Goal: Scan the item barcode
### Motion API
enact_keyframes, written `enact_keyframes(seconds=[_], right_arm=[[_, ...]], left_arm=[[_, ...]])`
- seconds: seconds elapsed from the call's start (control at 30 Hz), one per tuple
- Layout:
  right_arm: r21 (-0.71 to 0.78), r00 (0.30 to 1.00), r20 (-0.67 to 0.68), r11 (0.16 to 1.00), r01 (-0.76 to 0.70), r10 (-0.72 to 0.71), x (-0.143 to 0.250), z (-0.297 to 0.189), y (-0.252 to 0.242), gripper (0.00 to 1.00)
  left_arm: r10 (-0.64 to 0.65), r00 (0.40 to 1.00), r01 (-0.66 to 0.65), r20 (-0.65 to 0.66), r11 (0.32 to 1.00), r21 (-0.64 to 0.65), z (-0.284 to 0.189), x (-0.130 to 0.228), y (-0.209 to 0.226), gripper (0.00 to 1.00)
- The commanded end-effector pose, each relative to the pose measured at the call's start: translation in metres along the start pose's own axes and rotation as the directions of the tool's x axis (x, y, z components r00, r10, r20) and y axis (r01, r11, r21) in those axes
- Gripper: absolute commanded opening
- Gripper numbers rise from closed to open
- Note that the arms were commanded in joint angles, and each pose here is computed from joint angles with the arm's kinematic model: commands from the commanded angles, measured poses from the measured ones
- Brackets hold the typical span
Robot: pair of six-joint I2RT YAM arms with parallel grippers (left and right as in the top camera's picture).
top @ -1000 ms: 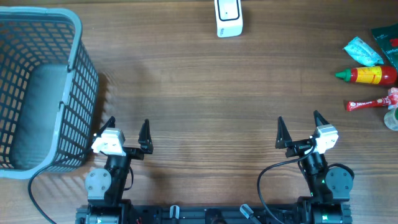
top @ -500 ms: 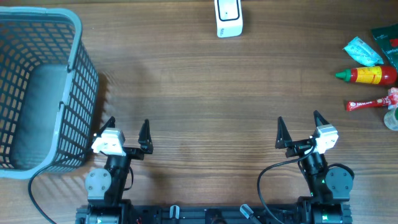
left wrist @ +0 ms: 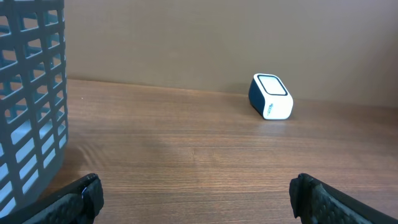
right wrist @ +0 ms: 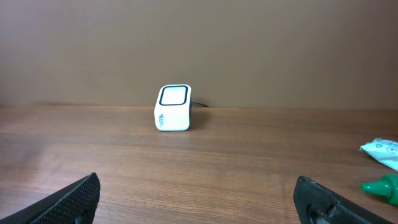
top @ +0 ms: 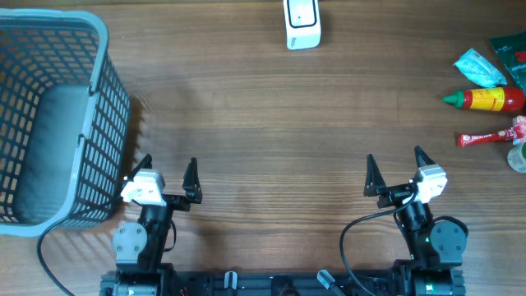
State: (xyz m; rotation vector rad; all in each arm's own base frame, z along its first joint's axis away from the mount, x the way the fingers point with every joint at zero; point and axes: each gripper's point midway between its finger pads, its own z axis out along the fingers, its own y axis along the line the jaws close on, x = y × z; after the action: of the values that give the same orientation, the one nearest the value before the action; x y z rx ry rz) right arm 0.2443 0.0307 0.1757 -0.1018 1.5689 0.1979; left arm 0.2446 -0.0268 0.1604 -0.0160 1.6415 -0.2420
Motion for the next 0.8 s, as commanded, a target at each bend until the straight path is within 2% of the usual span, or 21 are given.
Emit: enact_keyframes(seconds=[0.0, 0.77], right_arm=[[0.007, 1.000, 0.015, 1.000, 0.012, -0.012, -0.0032, -0.0006, -0.0006, 1.00], [0.007, 1.000, 0.015, 1.000, 0.012, -0.012, -0.0032, -0.0006, -0.0006, 1.00]], left_arm=[[0.004, 1.000, -0.005, -0.001, 1.000, -0.011, -0.0003, 0.0017, 0.0023, 1.00], [0.038, 0.999, -0.038, 0.003, 0.999, -0.024, -0.0003, 0.0009, 0.0045, 1.00]])
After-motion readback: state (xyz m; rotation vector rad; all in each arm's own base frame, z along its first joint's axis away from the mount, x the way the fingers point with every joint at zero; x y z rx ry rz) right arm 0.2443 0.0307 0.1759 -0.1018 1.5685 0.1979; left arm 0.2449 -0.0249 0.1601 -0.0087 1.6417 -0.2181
